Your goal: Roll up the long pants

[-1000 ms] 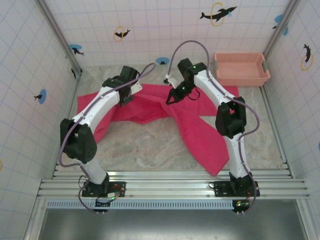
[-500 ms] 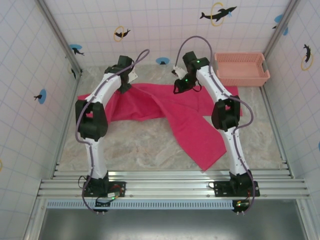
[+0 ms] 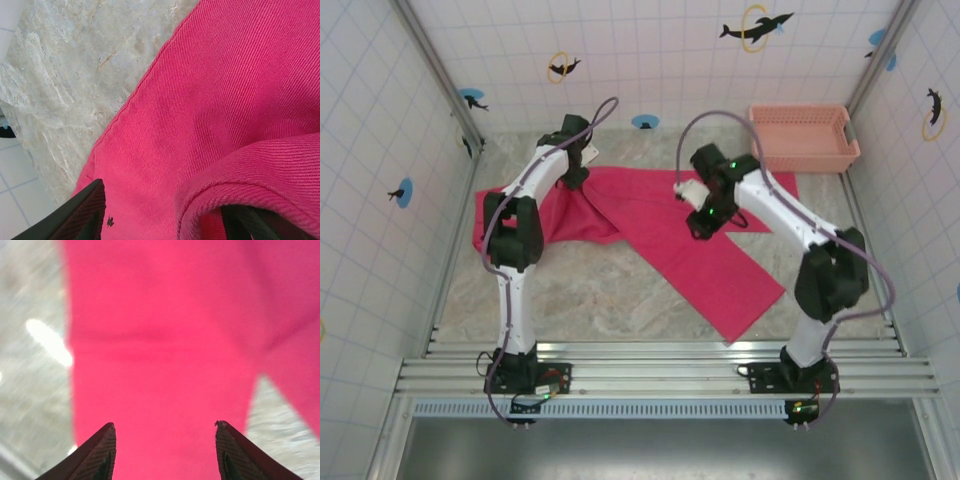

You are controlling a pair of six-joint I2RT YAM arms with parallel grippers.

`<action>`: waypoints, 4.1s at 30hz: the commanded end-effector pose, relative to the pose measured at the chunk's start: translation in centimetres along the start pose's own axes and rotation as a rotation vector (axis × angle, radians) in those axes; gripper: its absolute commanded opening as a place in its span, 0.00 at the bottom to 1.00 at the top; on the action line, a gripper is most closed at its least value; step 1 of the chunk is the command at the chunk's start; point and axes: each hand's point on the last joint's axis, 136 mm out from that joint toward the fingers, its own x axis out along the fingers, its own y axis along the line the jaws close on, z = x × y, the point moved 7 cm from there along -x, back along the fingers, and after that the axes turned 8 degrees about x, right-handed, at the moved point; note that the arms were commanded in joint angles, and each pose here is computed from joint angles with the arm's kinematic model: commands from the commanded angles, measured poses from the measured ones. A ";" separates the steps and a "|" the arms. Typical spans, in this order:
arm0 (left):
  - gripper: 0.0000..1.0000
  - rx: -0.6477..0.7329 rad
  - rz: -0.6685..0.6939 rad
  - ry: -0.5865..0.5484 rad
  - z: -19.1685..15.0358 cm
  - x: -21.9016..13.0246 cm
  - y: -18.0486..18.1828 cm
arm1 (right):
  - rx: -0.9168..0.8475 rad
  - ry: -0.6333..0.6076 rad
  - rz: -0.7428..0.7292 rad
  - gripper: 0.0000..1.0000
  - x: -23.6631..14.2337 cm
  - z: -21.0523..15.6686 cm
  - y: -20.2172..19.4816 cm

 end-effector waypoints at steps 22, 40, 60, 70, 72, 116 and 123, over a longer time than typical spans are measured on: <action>0.97 -0.089 0.009 0.037 -2.7 -4.7 1.2 | -0.081 0.324 -0.049 0.50 10.1 -9.7 7.0; 0.97 -0.065 0.093 0.112 -5.4 -8.2 0.3 | 0.084 0.230 0.043 0.00 4.0 -6.7 1.6; 0.93 0.030 0.209 0.558 -18.1 -10.1 -7.3 | 0.364 -0.053 0.241 0.00 -1.1 2.7 -11.7; 0.94 -0.050 0.133 0.565 -19.1 -8.1 -9.9 | 0.455 -0.148 0.281 0.00 -2.5 2.5 -15.7; 0.94 -0.083 0.148 0.546 -18.9 -7.6 -10.4 | 0.460 -0.154 0.287 0.00 -2.5 2.4 -15.9; 0.00 -0.186 0.313 0.687 -15.9 -6.9 -6.9 | 0.536 -0.234 0.281 0.00 -4.5 0.2 -18.9; 0.00 -0.217 0.353 0.629 -16.2 -9.0 -0.7 | 0.595 -0.223 0.280 0.00 -3.7 -0.6 -20.7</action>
